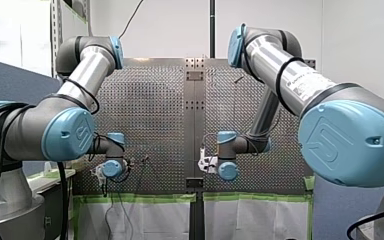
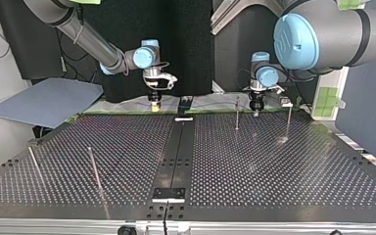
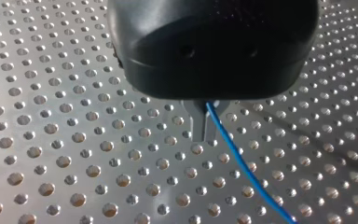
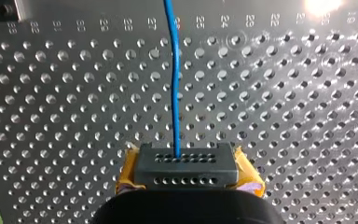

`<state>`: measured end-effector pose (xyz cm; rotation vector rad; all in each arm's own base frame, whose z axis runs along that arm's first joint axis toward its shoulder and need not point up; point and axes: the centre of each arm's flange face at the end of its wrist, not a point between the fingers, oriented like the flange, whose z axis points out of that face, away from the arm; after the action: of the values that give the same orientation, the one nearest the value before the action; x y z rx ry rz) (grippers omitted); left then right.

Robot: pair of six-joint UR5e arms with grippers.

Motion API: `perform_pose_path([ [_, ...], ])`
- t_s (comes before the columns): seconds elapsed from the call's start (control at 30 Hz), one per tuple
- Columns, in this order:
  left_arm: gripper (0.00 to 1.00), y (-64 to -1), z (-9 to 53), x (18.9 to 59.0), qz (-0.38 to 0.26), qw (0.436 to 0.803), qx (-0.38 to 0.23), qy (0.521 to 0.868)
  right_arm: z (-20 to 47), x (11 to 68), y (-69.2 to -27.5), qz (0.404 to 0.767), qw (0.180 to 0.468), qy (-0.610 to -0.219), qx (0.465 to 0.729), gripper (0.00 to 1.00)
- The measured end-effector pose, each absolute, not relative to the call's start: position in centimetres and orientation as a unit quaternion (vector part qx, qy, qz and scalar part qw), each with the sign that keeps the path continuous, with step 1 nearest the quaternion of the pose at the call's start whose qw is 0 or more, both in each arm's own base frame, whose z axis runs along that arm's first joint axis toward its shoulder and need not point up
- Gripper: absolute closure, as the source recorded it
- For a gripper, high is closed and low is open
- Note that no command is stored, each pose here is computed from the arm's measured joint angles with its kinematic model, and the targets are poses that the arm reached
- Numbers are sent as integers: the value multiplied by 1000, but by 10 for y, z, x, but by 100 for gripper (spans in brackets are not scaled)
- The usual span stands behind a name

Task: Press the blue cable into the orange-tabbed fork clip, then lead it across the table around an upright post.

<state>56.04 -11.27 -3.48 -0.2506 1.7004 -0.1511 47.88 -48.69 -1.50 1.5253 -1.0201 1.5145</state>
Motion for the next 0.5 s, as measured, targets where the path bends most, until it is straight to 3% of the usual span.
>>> perform_pose_path([
  [0.27,100,-113,-35,561,-65,651,-93,751,-15,479,-487,590,372,-397,597,100],
  [0.3,94,-114,-35,561,-66,649,-91,752,-15,479,-486,590,371,-396,597,100],
  [0.33,79,-114,-35,561,-67,648,-88,754,-15,480,-486,590,371,-396,598,100],
  [0.37,79,-115,-35,560,-69,647,-85,755,-16,480,-485,589,371,-396,599,100],
  [0.43,43,-116,-36,560,-73,644,-78,758,-16,480,-485,589,370,-396,599,100],
  [0.47,43,-116,-36,559,-74,642,-75,759,-16,480,-485,588,370,-396,600,100],
  [0.5,21,-116,-37,559,-76,639,-72,762,-16,480,-485,588,370,-396,600,100],
])
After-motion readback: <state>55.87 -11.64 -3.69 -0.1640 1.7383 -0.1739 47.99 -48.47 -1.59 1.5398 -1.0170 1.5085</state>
